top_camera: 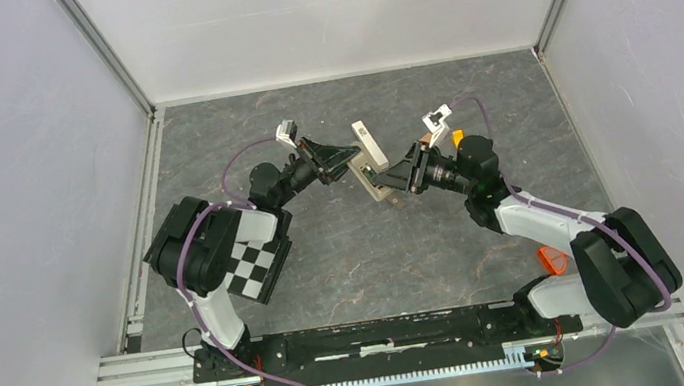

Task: Load the batteries into the remote control
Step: Load the battery into the remote control.

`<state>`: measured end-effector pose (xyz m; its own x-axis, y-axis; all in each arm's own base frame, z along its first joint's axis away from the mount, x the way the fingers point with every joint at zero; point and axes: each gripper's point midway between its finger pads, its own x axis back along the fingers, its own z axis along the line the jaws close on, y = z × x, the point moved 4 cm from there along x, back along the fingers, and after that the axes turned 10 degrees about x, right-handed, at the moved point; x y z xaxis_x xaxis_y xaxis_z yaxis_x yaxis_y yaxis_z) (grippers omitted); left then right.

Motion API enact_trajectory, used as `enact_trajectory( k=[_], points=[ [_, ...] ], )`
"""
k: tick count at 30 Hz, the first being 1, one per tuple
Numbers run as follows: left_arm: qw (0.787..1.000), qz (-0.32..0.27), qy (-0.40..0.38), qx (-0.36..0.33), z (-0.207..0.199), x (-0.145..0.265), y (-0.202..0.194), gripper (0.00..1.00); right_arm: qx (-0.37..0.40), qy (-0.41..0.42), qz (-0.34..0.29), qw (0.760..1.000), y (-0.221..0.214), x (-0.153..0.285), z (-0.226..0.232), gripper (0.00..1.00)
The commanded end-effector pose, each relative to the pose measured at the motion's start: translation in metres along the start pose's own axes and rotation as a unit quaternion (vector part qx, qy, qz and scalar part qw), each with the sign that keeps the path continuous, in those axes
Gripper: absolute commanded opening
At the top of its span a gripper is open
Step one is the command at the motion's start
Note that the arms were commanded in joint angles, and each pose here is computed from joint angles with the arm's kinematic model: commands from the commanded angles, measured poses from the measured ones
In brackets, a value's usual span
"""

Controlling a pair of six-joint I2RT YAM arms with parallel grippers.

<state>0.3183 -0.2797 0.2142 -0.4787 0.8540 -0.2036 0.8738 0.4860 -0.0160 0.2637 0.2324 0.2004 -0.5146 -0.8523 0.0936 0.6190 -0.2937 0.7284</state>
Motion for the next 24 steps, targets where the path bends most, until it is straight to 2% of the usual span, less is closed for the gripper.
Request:
enact_trajectory(
  k=[1,9,17,20,24],
  points=[
    [0.997,0.034,-0.067,-0.022,-0.047,-0.007,-0.016,0.02,0.032,-0.033,0.022,0.999,-0.01,-0.01,-0.014,0.35],
    [0.996,0.057,-0.066,0.027,-0.047,-0.017,-0.036,0.02,0.027,-0.065,0.004,0.997,-0.008,-0.021,-0.024,0.35],
    [0.997,0.047,-0.06,0.026,-0.038,-0.015,-0.039,0.02,-0.016,-0.101,-0.028,0.994,-0.004,-0.022,-0.033,0.36],
    [0.997,0.044,-0.057,0.014,-0.036,-0.015,-0.036,0.02,-0.011,-0.082,-0.027,0.996,-0.001,-0.022,-0.027,0.44],
    [0.999,0.019,-0.046,-0.015,-0.031,-0.005,-0.019,0.02,0.011,-0.05,-0.026,0.998,0.002,-0.015,-0.017,0.61]
  ],
)
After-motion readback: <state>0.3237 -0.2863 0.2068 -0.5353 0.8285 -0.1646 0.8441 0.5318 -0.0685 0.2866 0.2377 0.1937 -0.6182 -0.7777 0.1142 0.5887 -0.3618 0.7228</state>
